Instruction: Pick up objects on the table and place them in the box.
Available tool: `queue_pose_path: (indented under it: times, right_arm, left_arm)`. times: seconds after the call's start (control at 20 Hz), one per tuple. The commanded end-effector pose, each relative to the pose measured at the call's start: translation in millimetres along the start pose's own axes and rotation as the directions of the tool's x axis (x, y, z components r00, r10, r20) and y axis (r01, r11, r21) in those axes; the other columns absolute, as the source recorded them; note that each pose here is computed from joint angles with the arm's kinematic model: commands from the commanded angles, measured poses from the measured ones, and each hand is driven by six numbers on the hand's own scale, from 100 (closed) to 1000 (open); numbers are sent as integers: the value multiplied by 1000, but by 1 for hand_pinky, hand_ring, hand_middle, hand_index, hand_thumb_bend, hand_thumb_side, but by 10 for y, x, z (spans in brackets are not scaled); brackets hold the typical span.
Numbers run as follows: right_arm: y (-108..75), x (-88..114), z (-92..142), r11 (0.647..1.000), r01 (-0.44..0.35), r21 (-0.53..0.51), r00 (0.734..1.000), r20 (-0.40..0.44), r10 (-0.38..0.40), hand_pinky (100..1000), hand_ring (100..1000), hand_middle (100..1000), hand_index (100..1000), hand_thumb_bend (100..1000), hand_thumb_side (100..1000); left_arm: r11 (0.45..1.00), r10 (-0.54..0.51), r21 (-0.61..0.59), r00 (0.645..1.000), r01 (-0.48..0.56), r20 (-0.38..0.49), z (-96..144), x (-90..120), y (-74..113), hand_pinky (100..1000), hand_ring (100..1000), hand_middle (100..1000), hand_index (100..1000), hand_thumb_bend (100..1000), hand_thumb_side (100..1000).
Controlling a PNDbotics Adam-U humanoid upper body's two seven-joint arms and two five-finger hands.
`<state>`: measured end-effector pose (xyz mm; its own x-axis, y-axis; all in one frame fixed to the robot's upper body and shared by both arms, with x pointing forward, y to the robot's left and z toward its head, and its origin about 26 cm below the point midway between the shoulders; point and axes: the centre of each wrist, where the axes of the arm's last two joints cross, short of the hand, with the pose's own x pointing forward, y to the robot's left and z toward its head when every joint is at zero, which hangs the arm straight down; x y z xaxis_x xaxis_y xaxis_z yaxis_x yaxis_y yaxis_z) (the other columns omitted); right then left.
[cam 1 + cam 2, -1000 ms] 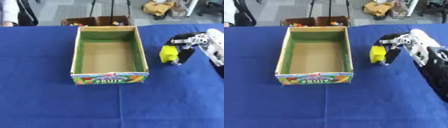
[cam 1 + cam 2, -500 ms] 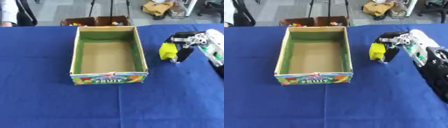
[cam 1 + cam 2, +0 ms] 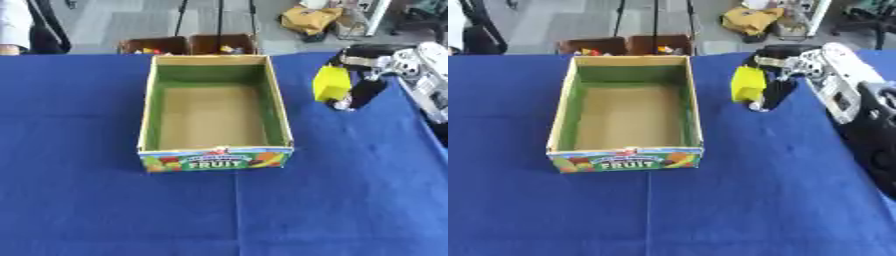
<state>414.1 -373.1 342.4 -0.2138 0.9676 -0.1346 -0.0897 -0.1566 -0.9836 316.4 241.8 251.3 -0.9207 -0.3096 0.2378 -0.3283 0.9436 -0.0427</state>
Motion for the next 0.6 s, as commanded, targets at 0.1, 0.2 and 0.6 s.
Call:
queue_pose_path:
  times: [0.1, 0.2, 0.6]
  right_arm:
    - [-399, 69, 205, 992, -58, -112, 998, 13, 60, 332, 542, 485, 604, 100, 253]
    - [-493, 179, 205, 988, -72, -139, 996, 38, 78, 329, 539, 483, 602, 100, 261]
    - [-871, 790, 90, 967, -94, -236, 974, 178, 138, 323, 531, 480, 597, 100, 280]
  left_arm:
    - [1000, 0, -9, 1000, 1, 29, -57, 50, 16, 492, 794, 852, 913, 100, 1000]
    - [1000, 0, -10, 1000, 0, 28, -55, 50, 16, 492, 794, 852, 913, 100, 1000]
    - [1000, 7, -18, 1000, -7, 22, -40, 51, 4, 492, 794, 852, 913, 100, 1000]
